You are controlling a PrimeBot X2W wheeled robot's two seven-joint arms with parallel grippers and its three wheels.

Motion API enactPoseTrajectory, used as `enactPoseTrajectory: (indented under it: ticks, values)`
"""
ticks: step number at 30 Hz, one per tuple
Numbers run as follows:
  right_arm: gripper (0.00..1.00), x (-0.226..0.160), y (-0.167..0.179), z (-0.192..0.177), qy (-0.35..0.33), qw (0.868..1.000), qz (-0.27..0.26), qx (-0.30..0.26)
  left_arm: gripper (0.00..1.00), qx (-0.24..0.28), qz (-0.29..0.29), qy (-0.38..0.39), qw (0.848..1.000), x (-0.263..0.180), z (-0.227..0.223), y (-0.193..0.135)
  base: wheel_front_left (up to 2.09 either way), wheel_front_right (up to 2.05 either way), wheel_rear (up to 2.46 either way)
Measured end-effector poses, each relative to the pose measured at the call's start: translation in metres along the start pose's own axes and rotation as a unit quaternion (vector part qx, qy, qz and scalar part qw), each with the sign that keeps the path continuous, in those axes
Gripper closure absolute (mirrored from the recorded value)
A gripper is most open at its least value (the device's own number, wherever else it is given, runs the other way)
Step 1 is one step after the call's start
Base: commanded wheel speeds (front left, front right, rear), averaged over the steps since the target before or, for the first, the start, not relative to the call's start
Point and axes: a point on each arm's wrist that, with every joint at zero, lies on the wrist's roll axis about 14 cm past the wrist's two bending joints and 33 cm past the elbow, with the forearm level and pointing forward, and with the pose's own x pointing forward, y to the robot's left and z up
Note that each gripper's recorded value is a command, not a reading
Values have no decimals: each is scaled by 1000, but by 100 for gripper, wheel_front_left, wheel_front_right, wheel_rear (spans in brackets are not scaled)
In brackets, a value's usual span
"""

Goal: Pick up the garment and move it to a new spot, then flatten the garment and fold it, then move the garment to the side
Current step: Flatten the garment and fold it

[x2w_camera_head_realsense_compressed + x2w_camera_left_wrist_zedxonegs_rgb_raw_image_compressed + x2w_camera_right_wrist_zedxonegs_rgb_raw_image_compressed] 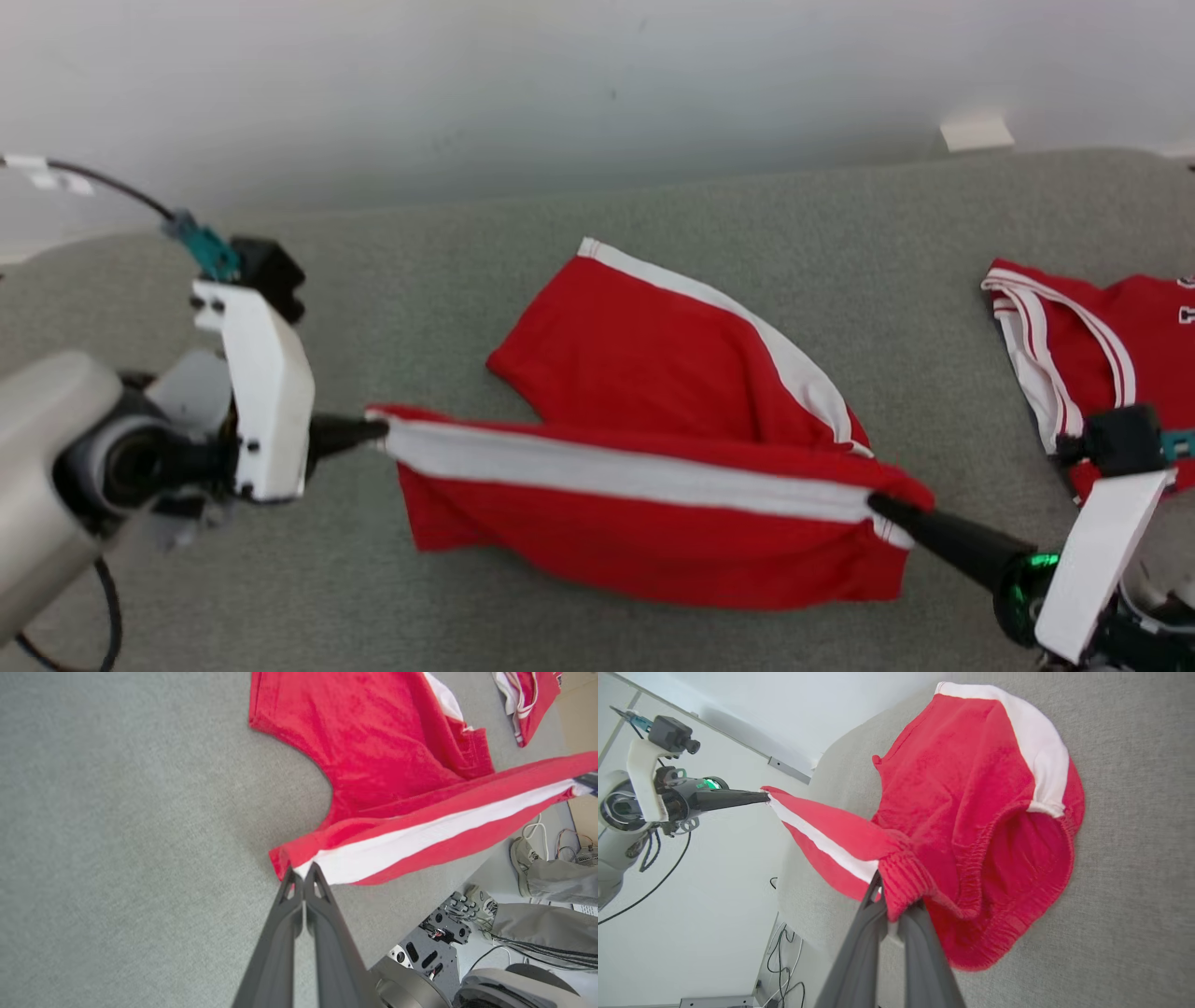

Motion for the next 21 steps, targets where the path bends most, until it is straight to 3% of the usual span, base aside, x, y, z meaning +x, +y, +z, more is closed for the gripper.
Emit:
enactPoseTrajectory:
  ticks: [11, 21]
  values:
    - [100, 16, -35, 36, -87, 993, -27, 72, 100, 29, 10, -30, 999, 63, 70, 32, 0, 0, 0]
    - [100, 22, -57, 46, -138, 983, -49, 110, 100, 38, -9, -40, 998, 128, 110, 39, 0, 0, 0]
